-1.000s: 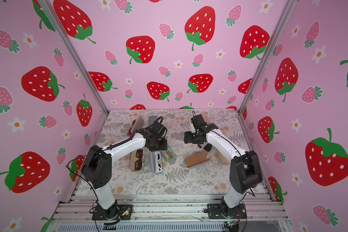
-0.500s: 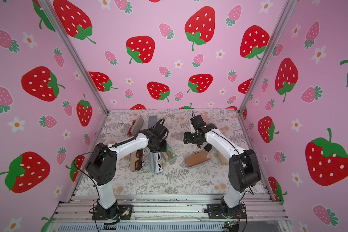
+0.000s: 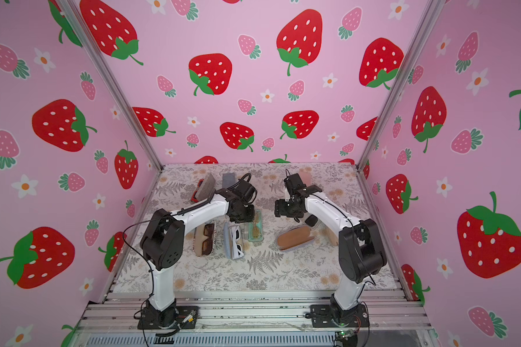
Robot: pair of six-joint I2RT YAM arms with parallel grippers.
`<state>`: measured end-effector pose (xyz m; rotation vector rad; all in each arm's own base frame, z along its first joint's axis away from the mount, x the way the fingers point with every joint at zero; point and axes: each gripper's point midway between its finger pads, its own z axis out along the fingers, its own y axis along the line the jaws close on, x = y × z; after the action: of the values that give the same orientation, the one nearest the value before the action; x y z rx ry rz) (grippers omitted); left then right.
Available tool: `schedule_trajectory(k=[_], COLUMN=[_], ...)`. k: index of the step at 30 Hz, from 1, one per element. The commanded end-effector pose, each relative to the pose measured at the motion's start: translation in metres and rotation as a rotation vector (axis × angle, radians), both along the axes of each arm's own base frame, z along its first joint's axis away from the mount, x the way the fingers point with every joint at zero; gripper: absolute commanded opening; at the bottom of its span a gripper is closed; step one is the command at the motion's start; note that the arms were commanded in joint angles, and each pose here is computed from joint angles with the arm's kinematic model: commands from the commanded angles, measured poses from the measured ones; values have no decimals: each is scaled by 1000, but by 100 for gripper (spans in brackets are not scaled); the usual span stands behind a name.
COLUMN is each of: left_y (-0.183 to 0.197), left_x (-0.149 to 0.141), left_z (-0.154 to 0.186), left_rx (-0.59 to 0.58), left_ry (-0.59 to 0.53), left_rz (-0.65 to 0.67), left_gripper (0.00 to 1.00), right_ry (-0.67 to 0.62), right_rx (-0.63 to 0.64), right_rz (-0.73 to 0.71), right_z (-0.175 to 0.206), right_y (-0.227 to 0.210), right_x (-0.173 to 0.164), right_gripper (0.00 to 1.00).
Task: Close the glasses case
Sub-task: Move the glasses case to the center of the board.
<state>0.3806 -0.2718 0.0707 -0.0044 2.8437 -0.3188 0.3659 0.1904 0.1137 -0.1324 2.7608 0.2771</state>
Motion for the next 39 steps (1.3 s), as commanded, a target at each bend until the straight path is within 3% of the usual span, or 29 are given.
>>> schedule_trajectory(k=[1, 5, 10, 18, 30, 39], left_y=[-9, -13, -16, -18, -16, -14], left_x=[14, 30, 48, 61, 87, 89], left_z=[13, 15, 15, 16, 39, 38], left_rx=[-6, -13, -23, -22, -18, 0], left_ry=[-20, -26, -22, -29, -71, -62], left_rz=[-20, -23, -30, -36, -25, -28], left_gripper=[37, 35, 25, 17, 17, 18], right_ry=[-8, -6, -3, 3, 4, 11], right_rx=[-3, -4, -3, -1, 29, 48], right_rz=[8, 11, 9, 6, 2, 0], right_z=[1, -1, -3, -6, -10, -14], right_y=[5, 6, 6, 5, 11, 15], right_x=[7, 10, 15, 20, 31, 33], right_gripper=[75, 75, 74, 73, 73, 73])
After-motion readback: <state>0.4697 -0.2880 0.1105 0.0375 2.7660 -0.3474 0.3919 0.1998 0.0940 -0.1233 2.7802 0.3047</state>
